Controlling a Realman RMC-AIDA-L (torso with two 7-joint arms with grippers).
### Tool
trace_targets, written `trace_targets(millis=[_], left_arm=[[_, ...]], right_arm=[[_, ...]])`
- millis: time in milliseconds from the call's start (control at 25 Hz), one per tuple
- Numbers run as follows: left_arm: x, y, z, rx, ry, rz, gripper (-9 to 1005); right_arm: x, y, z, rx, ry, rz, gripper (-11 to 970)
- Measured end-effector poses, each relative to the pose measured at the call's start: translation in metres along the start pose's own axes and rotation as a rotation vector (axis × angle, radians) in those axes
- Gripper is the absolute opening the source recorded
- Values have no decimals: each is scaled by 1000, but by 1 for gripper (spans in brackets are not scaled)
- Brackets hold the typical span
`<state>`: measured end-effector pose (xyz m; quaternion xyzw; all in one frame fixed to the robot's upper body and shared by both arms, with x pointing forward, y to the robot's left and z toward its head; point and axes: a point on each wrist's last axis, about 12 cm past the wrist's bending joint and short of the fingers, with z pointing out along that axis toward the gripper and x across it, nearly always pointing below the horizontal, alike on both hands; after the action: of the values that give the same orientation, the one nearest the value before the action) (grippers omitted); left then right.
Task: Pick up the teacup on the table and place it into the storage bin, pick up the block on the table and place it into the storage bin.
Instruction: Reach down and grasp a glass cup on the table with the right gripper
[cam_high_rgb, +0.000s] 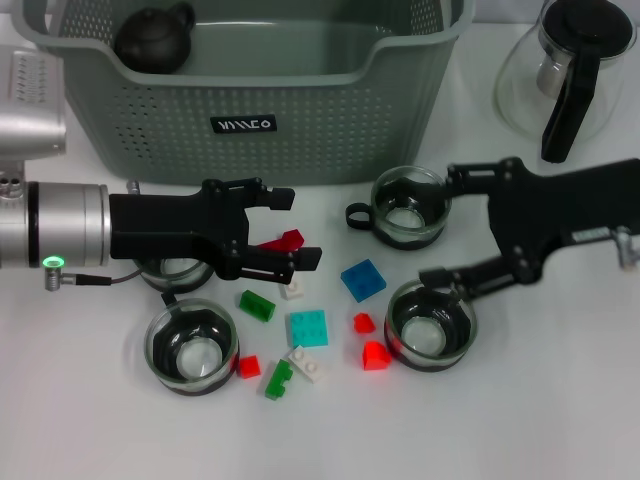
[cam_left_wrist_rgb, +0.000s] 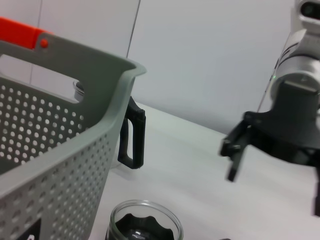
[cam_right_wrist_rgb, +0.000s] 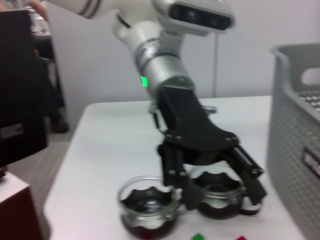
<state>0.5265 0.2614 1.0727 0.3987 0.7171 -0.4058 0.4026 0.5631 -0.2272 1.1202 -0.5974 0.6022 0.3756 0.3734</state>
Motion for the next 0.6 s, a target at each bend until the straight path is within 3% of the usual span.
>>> trace_targets(millis=[280, 600], left_arm=[[5, -3, 3, 7, 0, 27, 930], [9, -6, 6, 14, -7, 5, 929]], right_arm=[[-2, 12, -15, -82, 64, -47, 936], [-4, 11, -14, -133, 196, -29, 934]])
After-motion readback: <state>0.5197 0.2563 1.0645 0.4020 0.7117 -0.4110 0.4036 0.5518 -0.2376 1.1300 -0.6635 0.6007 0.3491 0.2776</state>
